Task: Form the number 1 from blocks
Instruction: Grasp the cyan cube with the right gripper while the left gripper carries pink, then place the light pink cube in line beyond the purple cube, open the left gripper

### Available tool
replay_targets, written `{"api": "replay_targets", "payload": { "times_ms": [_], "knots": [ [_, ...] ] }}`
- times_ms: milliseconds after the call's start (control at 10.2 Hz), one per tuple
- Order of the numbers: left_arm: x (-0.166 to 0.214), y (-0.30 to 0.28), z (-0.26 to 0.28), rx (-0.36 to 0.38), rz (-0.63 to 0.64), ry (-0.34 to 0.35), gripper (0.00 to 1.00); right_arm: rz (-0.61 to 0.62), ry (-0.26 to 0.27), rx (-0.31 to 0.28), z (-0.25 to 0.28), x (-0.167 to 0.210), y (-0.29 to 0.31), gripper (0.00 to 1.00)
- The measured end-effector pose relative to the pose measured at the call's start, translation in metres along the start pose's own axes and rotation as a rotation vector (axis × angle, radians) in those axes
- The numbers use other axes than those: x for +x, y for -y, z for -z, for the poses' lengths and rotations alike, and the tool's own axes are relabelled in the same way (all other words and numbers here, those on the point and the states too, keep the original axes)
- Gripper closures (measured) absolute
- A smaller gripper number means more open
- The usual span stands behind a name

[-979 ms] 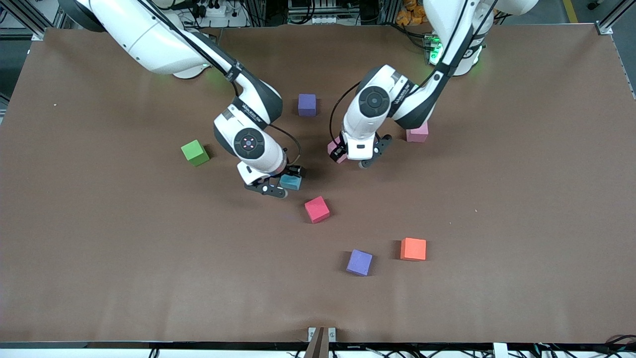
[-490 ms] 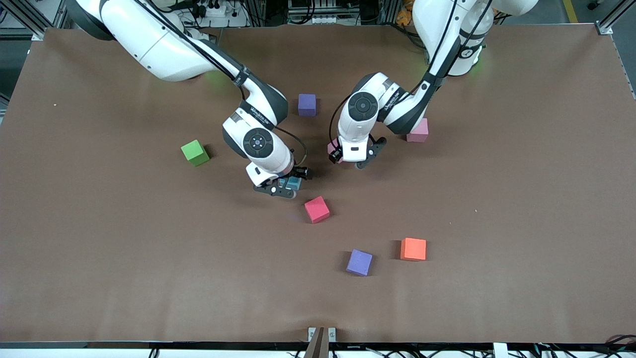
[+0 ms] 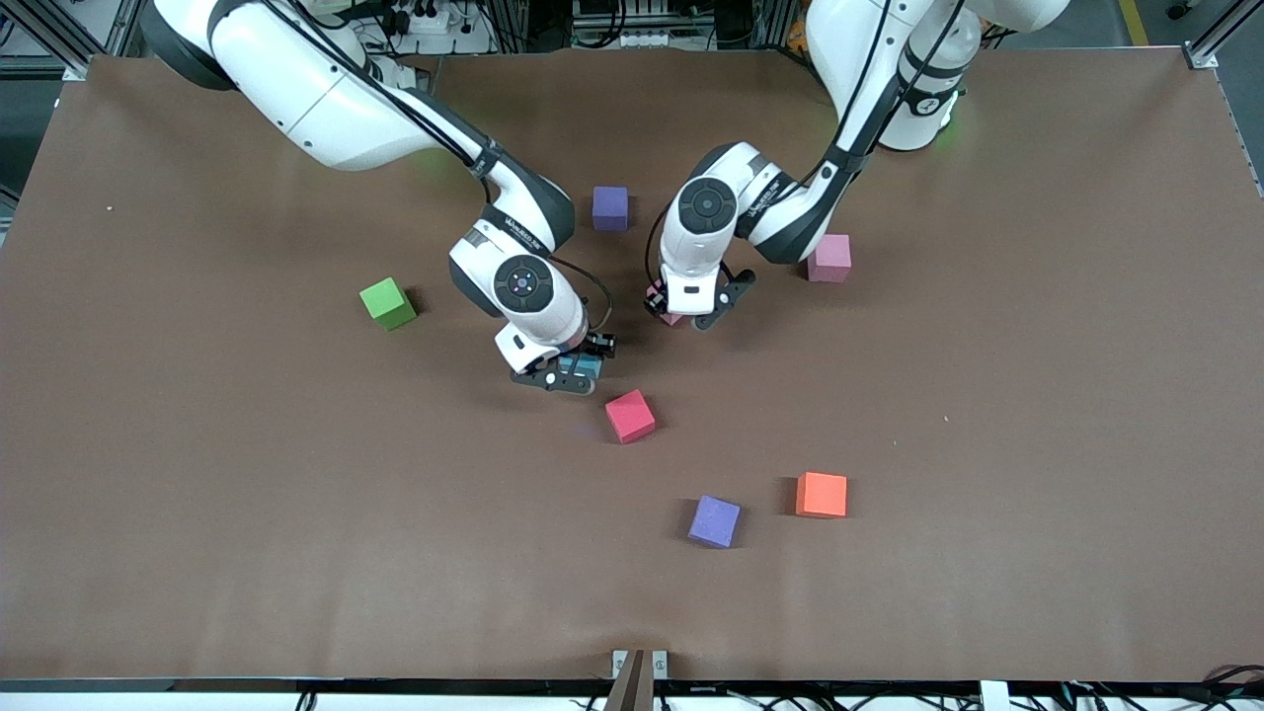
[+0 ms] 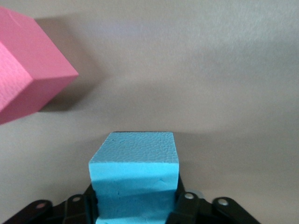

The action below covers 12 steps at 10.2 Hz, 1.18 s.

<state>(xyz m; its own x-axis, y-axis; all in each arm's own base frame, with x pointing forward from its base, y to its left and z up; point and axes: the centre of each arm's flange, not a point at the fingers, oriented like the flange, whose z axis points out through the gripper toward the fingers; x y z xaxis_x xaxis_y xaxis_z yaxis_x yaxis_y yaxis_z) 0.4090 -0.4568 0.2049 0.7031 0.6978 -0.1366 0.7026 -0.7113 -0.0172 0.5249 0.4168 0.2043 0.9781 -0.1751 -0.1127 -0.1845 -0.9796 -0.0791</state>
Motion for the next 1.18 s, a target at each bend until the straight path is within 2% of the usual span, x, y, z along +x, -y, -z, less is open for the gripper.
{"api": "replay_targets", "payload": {
  "times_ms": [294,588,881,1175],
  "knots": [
    [-0.007,0.001,-0.001,0.008,-0.06,-0.007,0.38,0.03,0.006,-0.027,0.045,0.035,-0.029,0.42],
    [-0.048,0.024,-0.001,0.093,-0.214,-0.005,0.38,0.067,0.045,0.003,0.117,0.076,-0.089,0.42],
    [-0.124,0.065,0.045,0.104,-0.339,0.0,0.4,0.078,0.052,-0.032,0.153,0.103,-0.149,0.46],
    [-0.233,0.116,0.08,0.155,-0.445,-0.004,0.4,0.047,0.061,-0.042,0.153,0.112,-0.167,0.46]
  ]
}}
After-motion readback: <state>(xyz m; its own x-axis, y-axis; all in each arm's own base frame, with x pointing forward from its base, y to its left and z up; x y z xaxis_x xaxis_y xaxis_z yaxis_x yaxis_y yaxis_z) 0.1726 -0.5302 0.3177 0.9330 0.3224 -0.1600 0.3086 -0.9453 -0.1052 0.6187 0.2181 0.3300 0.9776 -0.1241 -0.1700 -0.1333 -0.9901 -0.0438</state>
